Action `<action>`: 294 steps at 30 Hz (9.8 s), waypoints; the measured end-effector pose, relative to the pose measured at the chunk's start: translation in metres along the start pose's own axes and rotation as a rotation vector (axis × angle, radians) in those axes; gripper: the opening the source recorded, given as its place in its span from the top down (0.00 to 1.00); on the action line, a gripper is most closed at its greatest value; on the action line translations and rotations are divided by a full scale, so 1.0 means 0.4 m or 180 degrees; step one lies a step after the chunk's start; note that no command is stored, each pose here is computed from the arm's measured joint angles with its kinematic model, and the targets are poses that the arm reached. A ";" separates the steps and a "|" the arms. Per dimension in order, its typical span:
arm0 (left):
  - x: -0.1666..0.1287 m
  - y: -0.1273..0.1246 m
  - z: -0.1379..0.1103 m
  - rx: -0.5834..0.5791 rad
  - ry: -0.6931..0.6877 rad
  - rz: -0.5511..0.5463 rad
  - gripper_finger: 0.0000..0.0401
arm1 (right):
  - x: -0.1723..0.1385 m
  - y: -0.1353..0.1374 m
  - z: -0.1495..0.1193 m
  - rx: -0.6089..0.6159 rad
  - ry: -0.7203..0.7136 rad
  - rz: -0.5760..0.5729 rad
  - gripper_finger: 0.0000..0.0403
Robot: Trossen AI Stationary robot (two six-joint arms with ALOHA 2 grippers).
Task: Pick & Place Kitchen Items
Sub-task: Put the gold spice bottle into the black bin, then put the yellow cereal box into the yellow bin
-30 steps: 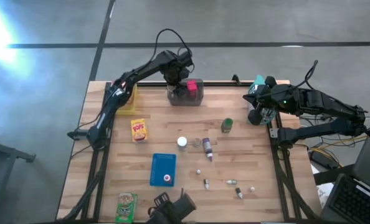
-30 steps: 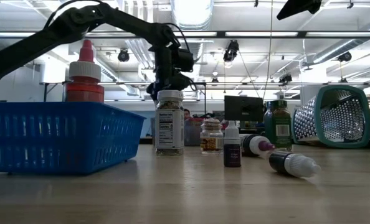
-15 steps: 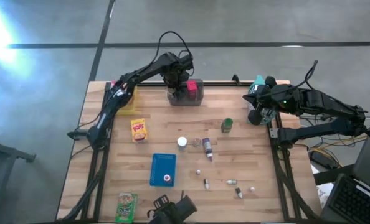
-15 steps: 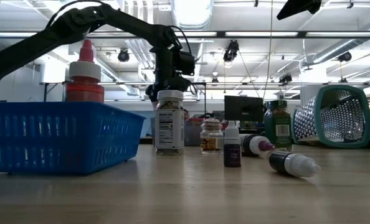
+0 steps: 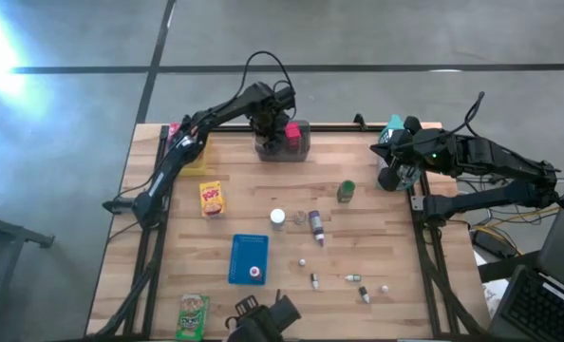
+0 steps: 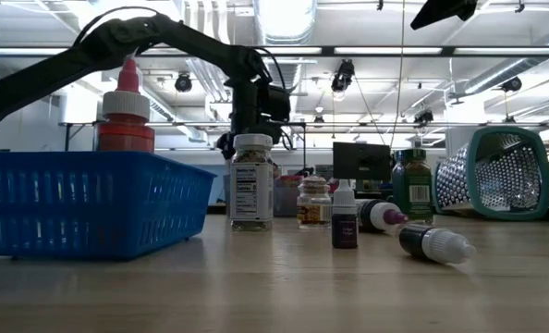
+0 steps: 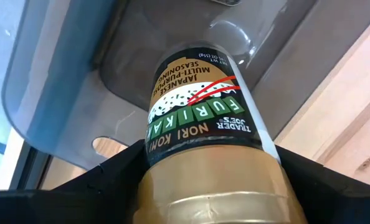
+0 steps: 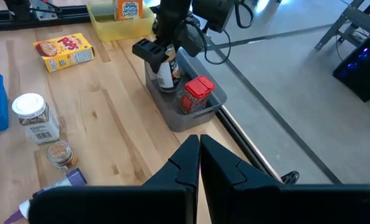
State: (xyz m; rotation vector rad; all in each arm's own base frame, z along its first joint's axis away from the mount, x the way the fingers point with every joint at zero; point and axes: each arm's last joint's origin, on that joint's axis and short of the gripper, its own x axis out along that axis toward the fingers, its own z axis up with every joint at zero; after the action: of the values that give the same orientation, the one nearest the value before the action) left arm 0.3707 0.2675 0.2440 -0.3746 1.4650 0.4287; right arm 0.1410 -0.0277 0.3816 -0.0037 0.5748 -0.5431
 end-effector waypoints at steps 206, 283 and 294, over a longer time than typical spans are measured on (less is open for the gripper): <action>0.115 -0.137 -0.297 0.0194 -0.2586 0.0428 1.00 | 0.000 0.000 0.000 0.0001 0.0000 0.0001 0.98; -0.213 -0.177 -0.590 -0.2216 -0.2441 0.0463 0.47 | 0.000 0.000 0.000 0.0004 0.0000 0.0000 0.98; -0.189 -0.187 -0.621 -0.2988 -0.2063 0.0143 0.44 | 0.000 0.000 0.000 0.0002 -0.0001 0.0000 0.98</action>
State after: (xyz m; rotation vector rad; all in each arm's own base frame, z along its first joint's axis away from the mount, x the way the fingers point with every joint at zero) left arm 0.1880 0.0764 0.3000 -0.8464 0.5661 1.1548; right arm 0.1409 -0.0277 0.3816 -0.0033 0.5745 -0.5432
